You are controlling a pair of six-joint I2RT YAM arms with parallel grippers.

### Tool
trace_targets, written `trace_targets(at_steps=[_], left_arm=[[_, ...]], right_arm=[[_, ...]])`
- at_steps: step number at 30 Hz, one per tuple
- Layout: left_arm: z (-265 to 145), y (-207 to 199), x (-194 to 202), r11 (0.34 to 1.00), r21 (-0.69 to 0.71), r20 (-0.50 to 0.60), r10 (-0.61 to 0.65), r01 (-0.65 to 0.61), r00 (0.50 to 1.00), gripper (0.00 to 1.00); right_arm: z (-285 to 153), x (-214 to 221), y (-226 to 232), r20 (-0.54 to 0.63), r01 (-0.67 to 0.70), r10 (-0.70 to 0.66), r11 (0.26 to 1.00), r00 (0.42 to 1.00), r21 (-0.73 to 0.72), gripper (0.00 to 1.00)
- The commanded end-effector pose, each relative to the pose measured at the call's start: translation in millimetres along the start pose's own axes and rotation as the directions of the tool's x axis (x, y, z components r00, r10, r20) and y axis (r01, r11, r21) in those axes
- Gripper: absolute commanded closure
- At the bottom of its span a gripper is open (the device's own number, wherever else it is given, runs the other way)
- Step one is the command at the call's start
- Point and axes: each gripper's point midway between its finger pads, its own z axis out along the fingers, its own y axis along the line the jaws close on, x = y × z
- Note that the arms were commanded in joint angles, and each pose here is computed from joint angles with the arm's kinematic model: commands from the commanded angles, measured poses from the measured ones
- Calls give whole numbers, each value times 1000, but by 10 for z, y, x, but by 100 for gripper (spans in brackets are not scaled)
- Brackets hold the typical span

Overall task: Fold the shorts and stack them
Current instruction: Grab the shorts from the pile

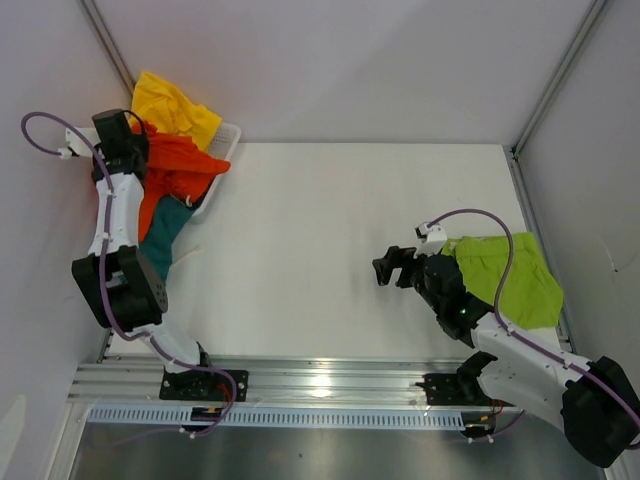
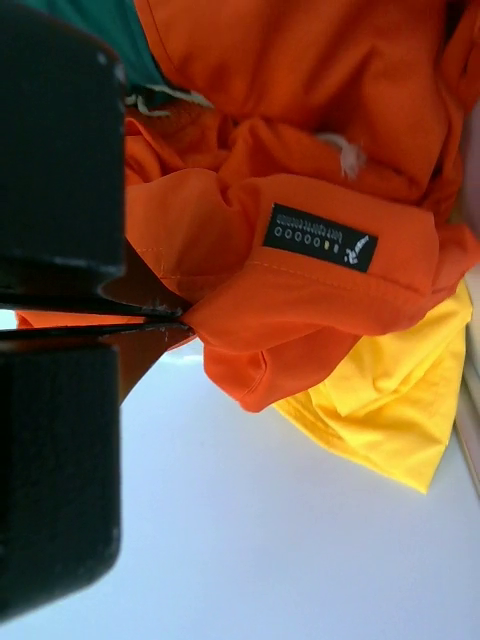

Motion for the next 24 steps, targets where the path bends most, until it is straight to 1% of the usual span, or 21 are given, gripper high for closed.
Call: trace_targets(at_steps=[1, 4, 8, 10, 11, 15, 19, 23, 24], left_arm=[[-169, 124, -176, 996, -39, 54, 76, -74, 996, 100], [-93, 341, -40, 988, -100, 6, 114, -113, 993, 100], [200, 699, 206, 968, -190, -59, 156, -164, 986, 100], [312, 852, 311, 960, -220, -79, 162, -176, 984, 100], [408, 995, 398, 951, -252, -95, 162, -181, 982, 100], [613, 1229, 581, 939, -284, -133, 161, -193, 978, 100], [729, 1328, 717, 933, -283, -174, 176, -221, 969, 100], [762, 1307, 727, 930, -277, -192, 193, -242, 962, 100], [742, 1310, 728, 927, -281, -201, 197, -249, 960, 93]], right_arm=[[-9, -201, 37, 59, -5, 5, 1000, 998, -4, 1], [-5, -205, 47, 59, -10, 10, 1000, 998, -8, 1], [-13, -203, 56, 57, -9, 10, 1000, 998, -12, 1], [-18, -212, 45, 62, -6, 6, 1000, 998, -9, 1], [-18, -211, 40, 62, -7, 7, 1000, 998, -6, 1], [-12, -211, 26, 62, -8, 8, 1000, 998, -1, 1], [-8, -211, 23, 60, -9, 9, 1000, 998, 1, 0], [-13, -214, 0, 62, -11, 10, 1000, 998, 8, 0], [-17, -212, -2, 62, -11, 10, 1000, 998, 8, 0]])
